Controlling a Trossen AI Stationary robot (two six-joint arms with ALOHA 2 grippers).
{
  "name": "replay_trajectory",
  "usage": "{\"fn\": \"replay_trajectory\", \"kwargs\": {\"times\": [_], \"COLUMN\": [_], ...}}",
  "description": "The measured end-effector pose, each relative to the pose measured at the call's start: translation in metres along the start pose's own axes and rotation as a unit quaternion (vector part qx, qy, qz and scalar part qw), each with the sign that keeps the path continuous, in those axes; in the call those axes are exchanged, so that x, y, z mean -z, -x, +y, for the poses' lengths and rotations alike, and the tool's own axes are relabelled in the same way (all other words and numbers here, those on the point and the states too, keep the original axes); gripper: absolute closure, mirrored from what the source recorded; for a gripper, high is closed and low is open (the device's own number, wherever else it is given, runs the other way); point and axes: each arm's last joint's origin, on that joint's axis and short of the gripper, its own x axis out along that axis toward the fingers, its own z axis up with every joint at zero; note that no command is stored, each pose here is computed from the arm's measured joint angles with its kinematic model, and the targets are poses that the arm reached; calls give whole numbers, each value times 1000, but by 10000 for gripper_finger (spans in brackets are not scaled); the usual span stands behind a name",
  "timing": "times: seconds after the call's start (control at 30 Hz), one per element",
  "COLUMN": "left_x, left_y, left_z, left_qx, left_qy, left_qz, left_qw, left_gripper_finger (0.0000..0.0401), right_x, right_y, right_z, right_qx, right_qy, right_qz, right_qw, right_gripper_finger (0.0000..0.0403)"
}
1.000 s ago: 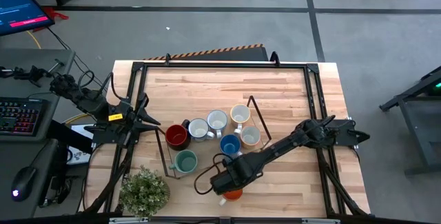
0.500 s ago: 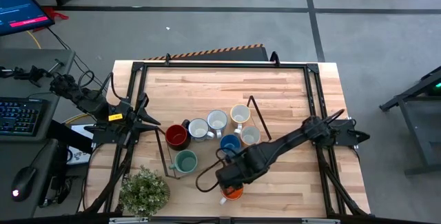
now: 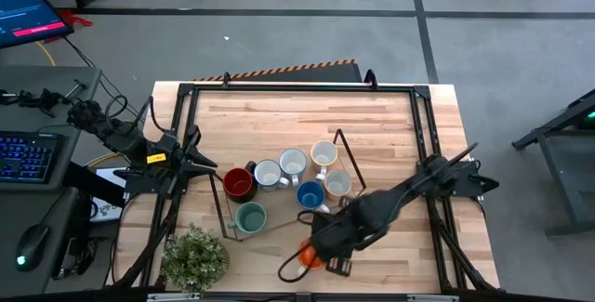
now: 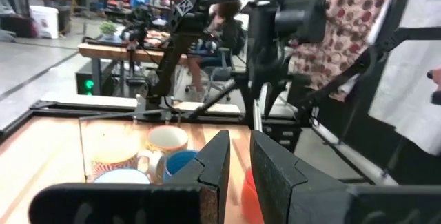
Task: Place coffee mugs
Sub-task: Put the orange mug on the shelf
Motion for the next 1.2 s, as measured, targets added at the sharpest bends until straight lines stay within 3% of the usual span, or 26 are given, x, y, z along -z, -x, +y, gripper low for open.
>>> {"fn": "replay_trajectory", "kwargs": {"times": [0.23,0.5,0.67,0.87,1.03,1.13,1.2], "left_x": [-6,-4,-5,1,7,9,11], "left_y": [-12,-35,-56,-84,-101,-107,-112], "left_z": [-4,-11,-19,-28,-32,-34,-35], "left_qx": [-15,-30,-28,-32,-44,-43,-41], "left_qy": [12,29,31,18,26,38,49], "left_qz": [-35,-39,-65,-82,-93,-98,-104], "left_qw": [999,998,997,996,994,993,993], "left_gripper_finger": [355,355,355,355,355,355,355], "right_x": [28,82,107,133,153,165,173], "right_y": [77,148,164,149,132,123,117], "right_z": [-22,-41,-46,-64,-93,-112,-125], "right_qx": [9,31,54,85,0,-85,-149], "right_qy": [123,239,279,288,304,336,356], "right_qz": [-129,-253,-297,-307,-348,-391,-420], "right_qw": [984,937,912,903,887,853,821], "right_gripper_finger": [298,344,377,400,401,402,402]}}
